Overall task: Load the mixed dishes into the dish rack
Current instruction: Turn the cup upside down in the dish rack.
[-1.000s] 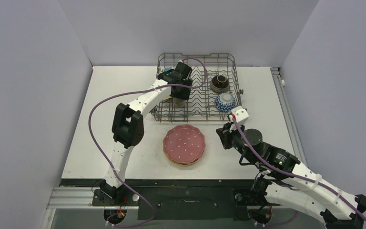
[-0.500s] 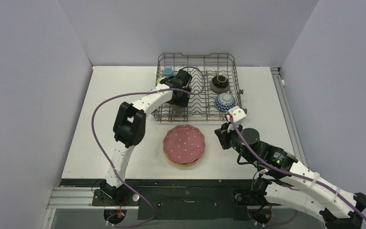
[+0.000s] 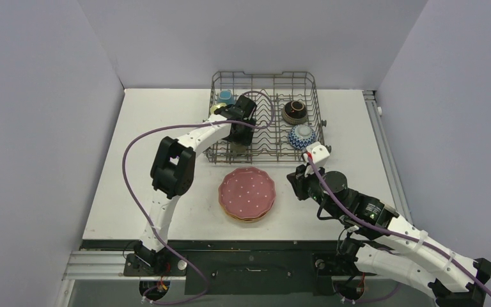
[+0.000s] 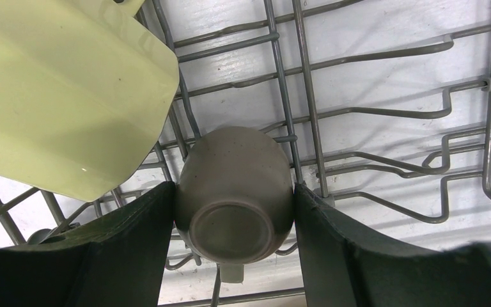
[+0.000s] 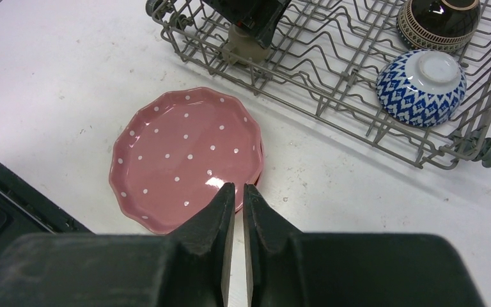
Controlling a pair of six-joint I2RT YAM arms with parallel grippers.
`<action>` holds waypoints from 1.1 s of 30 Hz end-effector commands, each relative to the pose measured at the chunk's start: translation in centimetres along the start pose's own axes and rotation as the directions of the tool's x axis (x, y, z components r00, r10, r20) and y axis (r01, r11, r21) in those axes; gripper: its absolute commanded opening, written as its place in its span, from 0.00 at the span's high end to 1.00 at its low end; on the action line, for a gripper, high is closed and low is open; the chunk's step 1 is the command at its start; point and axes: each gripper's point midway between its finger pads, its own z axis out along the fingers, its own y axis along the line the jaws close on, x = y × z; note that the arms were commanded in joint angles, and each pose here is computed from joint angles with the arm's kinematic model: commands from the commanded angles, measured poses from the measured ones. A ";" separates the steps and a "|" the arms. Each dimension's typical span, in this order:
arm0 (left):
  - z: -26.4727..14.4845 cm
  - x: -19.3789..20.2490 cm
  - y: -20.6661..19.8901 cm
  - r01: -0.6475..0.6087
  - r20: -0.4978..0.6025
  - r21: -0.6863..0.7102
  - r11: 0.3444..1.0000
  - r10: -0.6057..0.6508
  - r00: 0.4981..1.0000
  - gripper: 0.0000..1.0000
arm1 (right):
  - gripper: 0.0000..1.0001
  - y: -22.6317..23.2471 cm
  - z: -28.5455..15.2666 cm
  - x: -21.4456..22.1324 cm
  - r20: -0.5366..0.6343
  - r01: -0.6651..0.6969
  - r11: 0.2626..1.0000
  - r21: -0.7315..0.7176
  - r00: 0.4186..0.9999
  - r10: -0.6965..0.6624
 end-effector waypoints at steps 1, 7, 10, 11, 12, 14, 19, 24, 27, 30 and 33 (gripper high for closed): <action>-2.6 -1.6 -0.9 0.013 0.057 0.044 0.999 -0.015 0.998 0.65 | 0.90 -0.2 0.1 -0.2 0.018 -0.021 1.000 0.006 1.000 0.021; -3.6 -1.7 -0.9 0.015 0.069 0.045 0.999 -0.019 0.997 0.51 | 0.85 -0.2 -0.2 -0.1 0.019 -0.026 1.000 0.006 0.999 0.026; -4.1 -1.8 -0.8 0.015 0.077 0.045 0.999 -0.019 0.997 0.47 | 0.83 -0.3 -0.2 -0.1 0.020 -0.030 1.000 0.006 0.999 0.030; -4.3 -1.9 -0.8 0.016 0.084 0.048 0.999 -0.020 0.996 0.46 | 0.82 -0.3 -0.3 0.0 0.019 -0.030 1.000 0.006 0.999 0.030; -4.4 -1.9 -0.8 0.016 0.083 0.050 0.999 -0.020 0.996 0.44 | 0.82 -0.2 -0.3 0.0 0.019 -0.031 1.000 0.004 0.999 0.031; -4.7 -1.9 -0.9 0.014 0.088 0.054 0.998 -0.019 0.996 0.41 | 0.81 -0.3 -0.3 0.0 0.017 -0.032 0.999 0.005 0.999 0.031; -4.8 -1.7 -0.9 0.008 0.086 0.055 0.998 -0.013 0.996 0.31 | 0.78 -0.2 -0.4 0.0 0.016 -0.037 0.999 0.002 0.999 0.037; -5.0 -1.8 -0.9 0.005 0.091 0.056 0.998 -0.010 0.996 0.25 | 0.75 -0.3 -0.5 0.0 0.015 -0.037 0.999 0.003 0.999 0.037; -5.6 -2.2 -1.0 0.002 0.105 0.059 0.998 -0.008 0.994 0.21 | 0.75 -0.3 -0.6 0.0 0.017 -0.040 0.999 0.004 0.999 0.040; -6.5 -2.7 -1.1 -0.004 0.124 0.066 0.998 -0.004 0.992 0.16 | 0.74 -0.3 -0.6 0.0 0.017 -0.040 0.999 0.006 0.999 0.040; -7.7 -3.4 -1.4 -0.006 0.143 0.087 0.996 -0.007 0.990 0.14 | 0.74 -0.3 -0.6 -0.2 0.020 -0.039 0.999 0.007 0.999 0.039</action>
